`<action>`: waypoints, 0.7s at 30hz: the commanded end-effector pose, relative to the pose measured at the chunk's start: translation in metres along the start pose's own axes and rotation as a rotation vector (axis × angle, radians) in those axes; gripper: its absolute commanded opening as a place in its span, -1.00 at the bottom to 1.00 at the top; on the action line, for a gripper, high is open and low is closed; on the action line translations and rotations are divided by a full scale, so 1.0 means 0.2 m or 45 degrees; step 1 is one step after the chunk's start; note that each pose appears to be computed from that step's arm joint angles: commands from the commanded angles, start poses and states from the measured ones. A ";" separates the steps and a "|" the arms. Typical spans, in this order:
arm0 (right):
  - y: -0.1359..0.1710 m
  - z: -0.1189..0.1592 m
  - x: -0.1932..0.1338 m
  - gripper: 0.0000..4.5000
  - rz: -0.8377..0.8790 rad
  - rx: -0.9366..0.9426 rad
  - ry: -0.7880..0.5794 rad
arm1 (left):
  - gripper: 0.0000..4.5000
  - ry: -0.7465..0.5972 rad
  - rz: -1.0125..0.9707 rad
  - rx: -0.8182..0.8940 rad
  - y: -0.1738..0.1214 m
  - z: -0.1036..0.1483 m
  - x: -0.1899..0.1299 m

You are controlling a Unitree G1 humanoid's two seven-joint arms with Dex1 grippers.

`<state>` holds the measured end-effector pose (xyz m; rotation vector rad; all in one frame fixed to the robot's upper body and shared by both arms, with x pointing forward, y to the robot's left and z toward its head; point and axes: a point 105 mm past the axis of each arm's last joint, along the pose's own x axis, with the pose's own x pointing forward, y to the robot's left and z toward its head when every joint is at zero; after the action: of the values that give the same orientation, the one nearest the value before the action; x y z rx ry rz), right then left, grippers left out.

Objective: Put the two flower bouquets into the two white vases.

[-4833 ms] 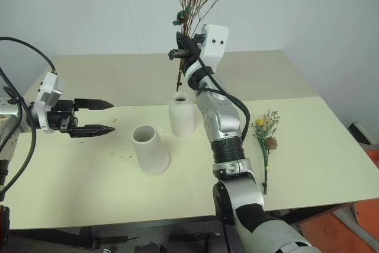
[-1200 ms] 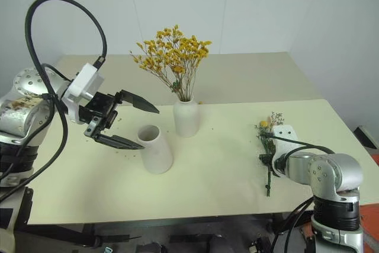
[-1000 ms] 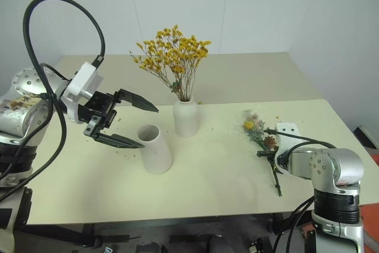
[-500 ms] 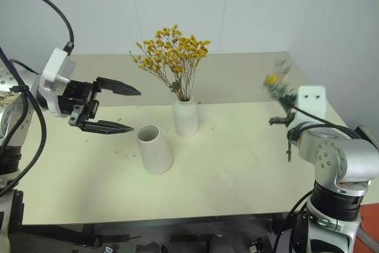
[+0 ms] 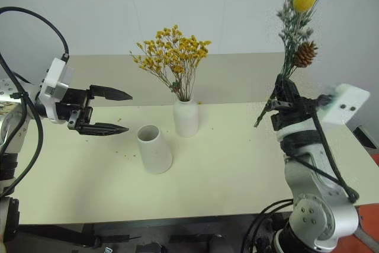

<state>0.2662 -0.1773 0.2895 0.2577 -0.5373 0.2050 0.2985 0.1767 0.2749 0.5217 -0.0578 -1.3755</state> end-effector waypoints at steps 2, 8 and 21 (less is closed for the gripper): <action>0.27 0.06 -0.03 -0.99 0.364 0.057 -0.151 | 1.00 0.018 0.060 0.035 0.03 0.03 -0.08; 0.53 -0.05 0.02 -0.99 0.748 0.122 -0.163 | 1.00 0.122 0.063 -0.047 0.01 -0.04 -0.17; 0.80 -0.11 0.22 -0.99 0.934 0.287 -0.291 | 1.00 0.226 0.157 -0.170 -0.07 -0.13 -0.30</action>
<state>0.2800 -0.0152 0.3157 0.2847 -0.7631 0.9518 0.2857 0.2387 0.2524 0.4879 0.1780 -1.2202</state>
